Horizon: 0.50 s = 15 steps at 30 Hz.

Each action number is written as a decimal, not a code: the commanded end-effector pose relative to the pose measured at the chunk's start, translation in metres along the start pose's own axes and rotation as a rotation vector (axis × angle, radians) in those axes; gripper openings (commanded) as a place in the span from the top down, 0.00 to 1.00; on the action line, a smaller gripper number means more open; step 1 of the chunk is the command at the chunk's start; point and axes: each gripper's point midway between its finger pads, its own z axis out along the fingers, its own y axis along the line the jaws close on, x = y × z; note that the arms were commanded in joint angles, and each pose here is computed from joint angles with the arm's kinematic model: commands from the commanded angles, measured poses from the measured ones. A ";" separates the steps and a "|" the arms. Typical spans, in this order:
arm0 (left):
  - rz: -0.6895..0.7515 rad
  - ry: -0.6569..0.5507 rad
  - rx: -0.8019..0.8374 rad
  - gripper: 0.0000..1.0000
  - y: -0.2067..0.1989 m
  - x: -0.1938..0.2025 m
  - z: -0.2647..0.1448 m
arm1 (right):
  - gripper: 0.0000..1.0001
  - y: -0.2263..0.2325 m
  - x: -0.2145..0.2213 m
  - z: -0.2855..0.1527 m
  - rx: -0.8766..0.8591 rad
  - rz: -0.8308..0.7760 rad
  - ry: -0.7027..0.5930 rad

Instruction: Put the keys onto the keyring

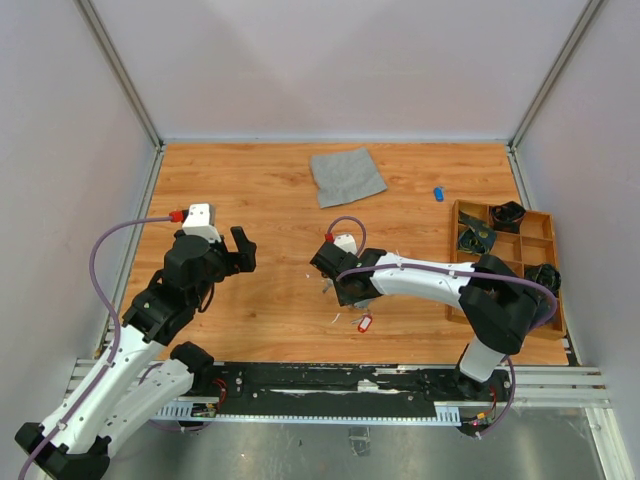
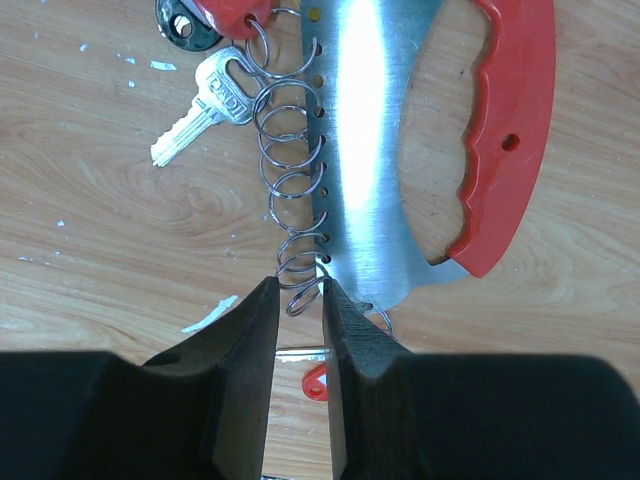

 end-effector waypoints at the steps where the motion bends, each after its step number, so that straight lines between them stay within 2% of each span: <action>1: 0.008 -0.016 0.012 0.00 -0.002 -0.004 0.001 | 0.75 -0.014 0.009 -0.003 0.090 -0.016 0.008; 15: 0.009 -0.014 0.013 0.00 -0.003 -0.003 0.002 | 0.75 -0.012 0.012 0.004 0.101 -0.031 0.042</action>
